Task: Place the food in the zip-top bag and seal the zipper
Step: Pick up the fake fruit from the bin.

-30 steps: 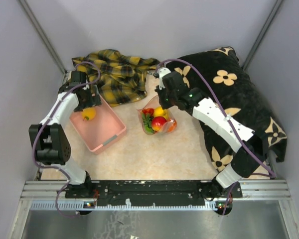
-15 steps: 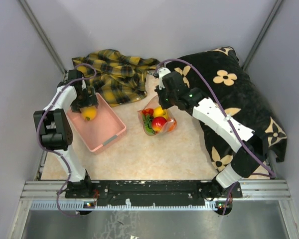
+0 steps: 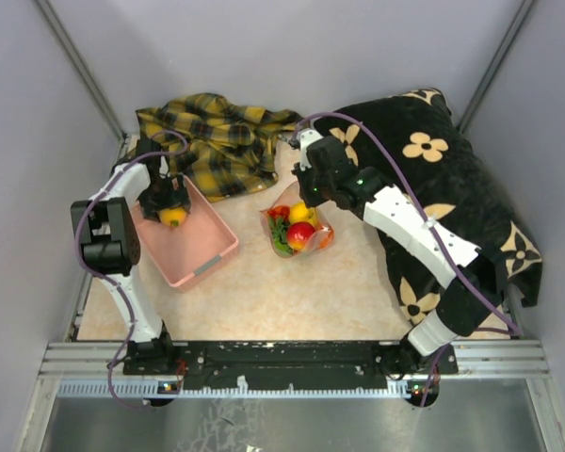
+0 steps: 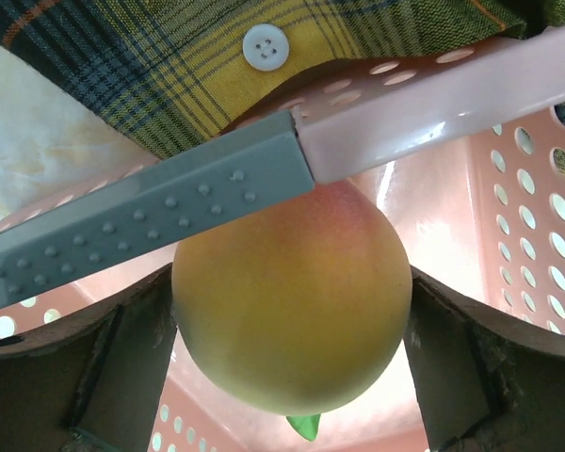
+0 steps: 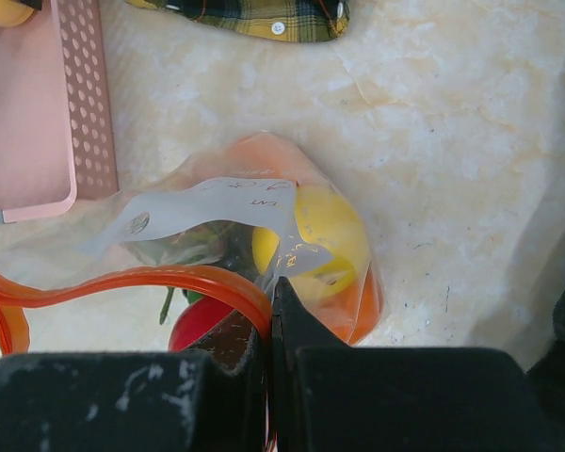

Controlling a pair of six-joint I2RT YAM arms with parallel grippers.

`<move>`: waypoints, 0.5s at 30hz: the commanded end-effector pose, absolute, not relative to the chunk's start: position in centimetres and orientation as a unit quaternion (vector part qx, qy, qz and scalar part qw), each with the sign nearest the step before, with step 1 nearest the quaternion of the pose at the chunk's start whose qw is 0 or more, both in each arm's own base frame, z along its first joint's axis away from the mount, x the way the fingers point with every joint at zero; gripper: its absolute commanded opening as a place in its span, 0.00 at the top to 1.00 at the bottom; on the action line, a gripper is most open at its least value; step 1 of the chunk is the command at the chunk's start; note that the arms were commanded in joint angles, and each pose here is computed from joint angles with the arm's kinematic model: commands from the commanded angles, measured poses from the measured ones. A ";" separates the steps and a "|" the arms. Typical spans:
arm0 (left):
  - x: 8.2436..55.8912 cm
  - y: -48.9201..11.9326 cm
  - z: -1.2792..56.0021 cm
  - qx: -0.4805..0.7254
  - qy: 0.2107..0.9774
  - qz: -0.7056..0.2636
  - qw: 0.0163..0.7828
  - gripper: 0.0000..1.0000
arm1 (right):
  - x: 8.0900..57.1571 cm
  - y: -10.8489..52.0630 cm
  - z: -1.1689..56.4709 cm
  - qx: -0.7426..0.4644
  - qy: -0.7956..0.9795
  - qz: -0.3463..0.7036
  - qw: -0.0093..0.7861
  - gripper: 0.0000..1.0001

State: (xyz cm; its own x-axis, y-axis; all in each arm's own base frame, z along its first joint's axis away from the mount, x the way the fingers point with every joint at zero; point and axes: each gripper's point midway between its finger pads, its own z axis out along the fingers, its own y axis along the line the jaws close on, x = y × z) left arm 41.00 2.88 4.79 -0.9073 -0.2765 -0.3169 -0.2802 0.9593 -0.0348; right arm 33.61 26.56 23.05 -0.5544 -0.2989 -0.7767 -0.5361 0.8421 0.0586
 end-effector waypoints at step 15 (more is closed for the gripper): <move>40.4 -0.1 10.8 -0.136 0.956 -0.075 0.249 0.31 | 34.1 27.1 26.3 -0.229 0.847 0.172 0.449 1.00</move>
State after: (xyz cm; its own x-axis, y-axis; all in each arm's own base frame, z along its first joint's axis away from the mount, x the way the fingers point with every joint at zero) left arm 39.98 1.14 6.99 -0.8913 -0.2836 -0.3538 -0.2522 0.9585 -0.1331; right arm 33.53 26.68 23.07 -0.5549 -0.2983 -0.7766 -0.5405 0.8389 0.0640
